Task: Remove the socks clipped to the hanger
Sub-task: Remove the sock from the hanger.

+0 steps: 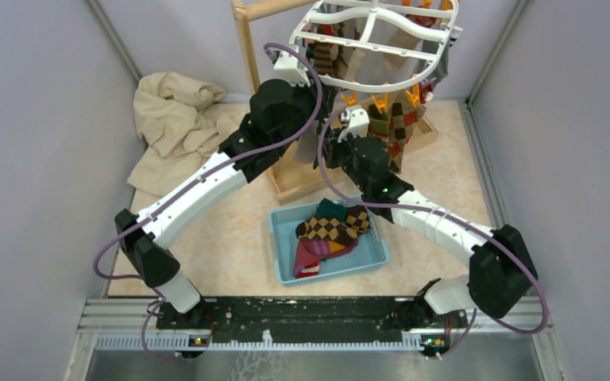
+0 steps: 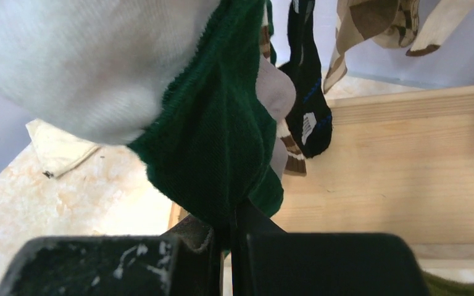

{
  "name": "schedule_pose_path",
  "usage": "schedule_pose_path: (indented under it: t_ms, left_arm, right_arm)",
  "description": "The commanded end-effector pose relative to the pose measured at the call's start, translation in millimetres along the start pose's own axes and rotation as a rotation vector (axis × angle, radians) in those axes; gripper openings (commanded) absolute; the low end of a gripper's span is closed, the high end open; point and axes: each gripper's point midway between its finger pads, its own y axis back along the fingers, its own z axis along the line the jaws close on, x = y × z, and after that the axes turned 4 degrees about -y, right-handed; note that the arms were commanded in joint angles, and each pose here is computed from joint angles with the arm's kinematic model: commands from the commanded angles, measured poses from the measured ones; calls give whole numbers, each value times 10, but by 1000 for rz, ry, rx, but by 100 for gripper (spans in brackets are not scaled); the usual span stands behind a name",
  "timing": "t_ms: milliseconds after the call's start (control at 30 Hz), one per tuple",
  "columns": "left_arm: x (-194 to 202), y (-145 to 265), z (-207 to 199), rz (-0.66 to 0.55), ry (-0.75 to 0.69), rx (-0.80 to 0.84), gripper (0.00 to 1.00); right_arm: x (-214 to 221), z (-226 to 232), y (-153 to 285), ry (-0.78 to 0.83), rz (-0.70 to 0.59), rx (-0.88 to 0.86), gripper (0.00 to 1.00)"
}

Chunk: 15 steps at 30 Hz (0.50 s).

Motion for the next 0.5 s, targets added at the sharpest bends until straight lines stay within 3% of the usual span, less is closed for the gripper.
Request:
schedule_pose_path:
  t_ms: [0, 467]
  left_arm:
    - [-180, -3, -73, -42, 9, 12, 30]
    - [-220, 36, -60, -47, -9, 14, 25]
  right_arm:
    - [-253, 87, 109, -7, -80, -24, 0]
    - [-150, 130, 633, -28, -37, -96, 0]
